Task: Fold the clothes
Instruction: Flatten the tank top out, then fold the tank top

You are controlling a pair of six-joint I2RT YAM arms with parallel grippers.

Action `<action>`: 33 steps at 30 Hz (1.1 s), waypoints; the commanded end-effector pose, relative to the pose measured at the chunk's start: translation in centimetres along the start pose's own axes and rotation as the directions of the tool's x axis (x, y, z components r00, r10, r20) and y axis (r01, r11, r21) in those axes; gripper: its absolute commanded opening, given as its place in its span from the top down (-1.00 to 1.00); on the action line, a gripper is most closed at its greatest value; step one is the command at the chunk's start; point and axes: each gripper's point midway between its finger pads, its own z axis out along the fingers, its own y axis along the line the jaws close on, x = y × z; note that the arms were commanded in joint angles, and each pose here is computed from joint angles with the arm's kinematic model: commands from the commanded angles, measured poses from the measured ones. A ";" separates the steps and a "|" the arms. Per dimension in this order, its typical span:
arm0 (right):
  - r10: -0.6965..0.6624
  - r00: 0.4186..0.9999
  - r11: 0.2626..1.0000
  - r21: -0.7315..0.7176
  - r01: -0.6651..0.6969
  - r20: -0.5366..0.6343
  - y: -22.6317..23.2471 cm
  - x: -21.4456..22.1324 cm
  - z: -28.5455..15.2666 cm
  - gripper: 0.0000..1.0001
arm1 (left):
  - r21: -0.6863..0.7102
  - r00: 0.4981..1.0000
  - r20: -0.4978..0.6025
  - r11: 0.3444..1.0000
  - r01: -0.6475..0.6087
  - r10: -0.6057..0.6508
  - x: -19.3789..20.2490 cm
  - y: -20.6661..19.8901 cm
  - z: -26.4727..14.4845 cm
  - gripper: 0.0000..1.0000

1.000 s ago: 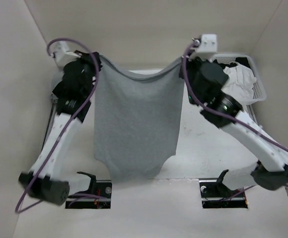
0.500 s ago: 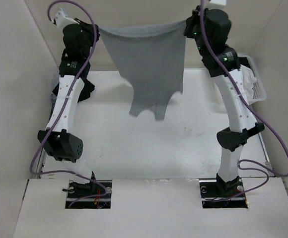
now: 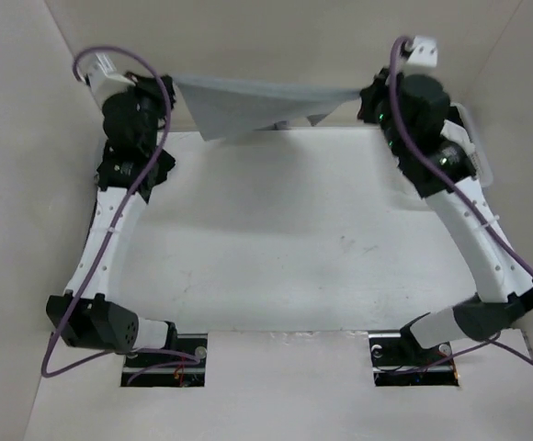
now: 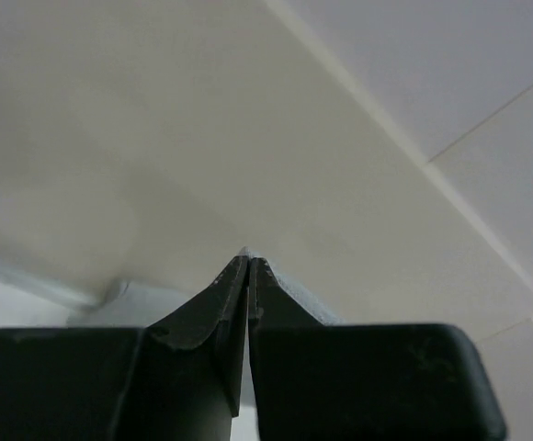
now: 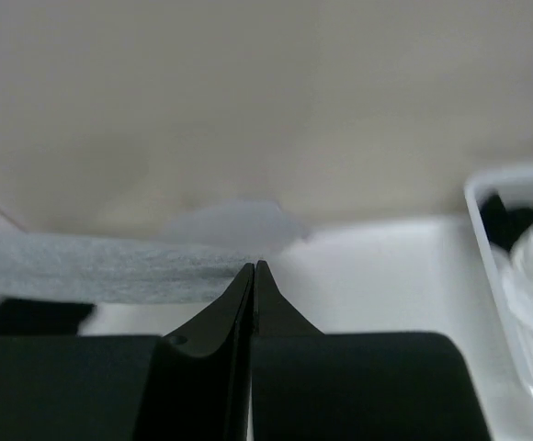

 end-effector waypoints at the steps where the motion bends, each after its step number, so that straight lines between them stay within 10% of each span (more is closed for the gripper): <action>1: 0.006 1.000 1.000 0.012 -0.006 -0.020 -0.5 4.2 -3.0 1.00 | -0.066 0.998 -0.059 0.998 -0.017 0.013 4.3 4.6 -3.5 0.96; 9: 0.058 0.961 0.992 -0.097 -0.087 -0.269 -1.0 21.3 -15.2 1.00 | -0.224 0.983 -0.181 0.975 -0.017 -0.024 11.3 14.8 -19.5 0.96; 15: 0.089 0.811 0.985 -0.072 -0.159 -0.578 -3.6 33.5 -24.1 1.00 | -0.310 0.941 -0.334 0.949 -0.052 -0.057 15.0 19.1 -27.9 0.96; 21: 0.073 0.689 0.967 -0.117 -0.226 -0.721 -3.3 36.3 -30.3 1.00 | -0.370 0.921 -0.365 0.929 -0.007 -0.138 15.9 20.5 -32.1 0.96; 26: 0.054 0.708 0.961 -0.157 -0.228 -0.704 -1.3 35.9 -29.5 1.00 | -0.416 0.924 -0.343 0.909 0.013 -0.170 16.6 21.5 -31.7 0.96; 33: 0.093 0.836 0.970 -0.141 -0.199 -0.541 0.3 32.2 -16.4 1.00 | -0.410 0.969 -0.202 0.911 0.047 -0.141 15.2 20.7 -22.4 0.96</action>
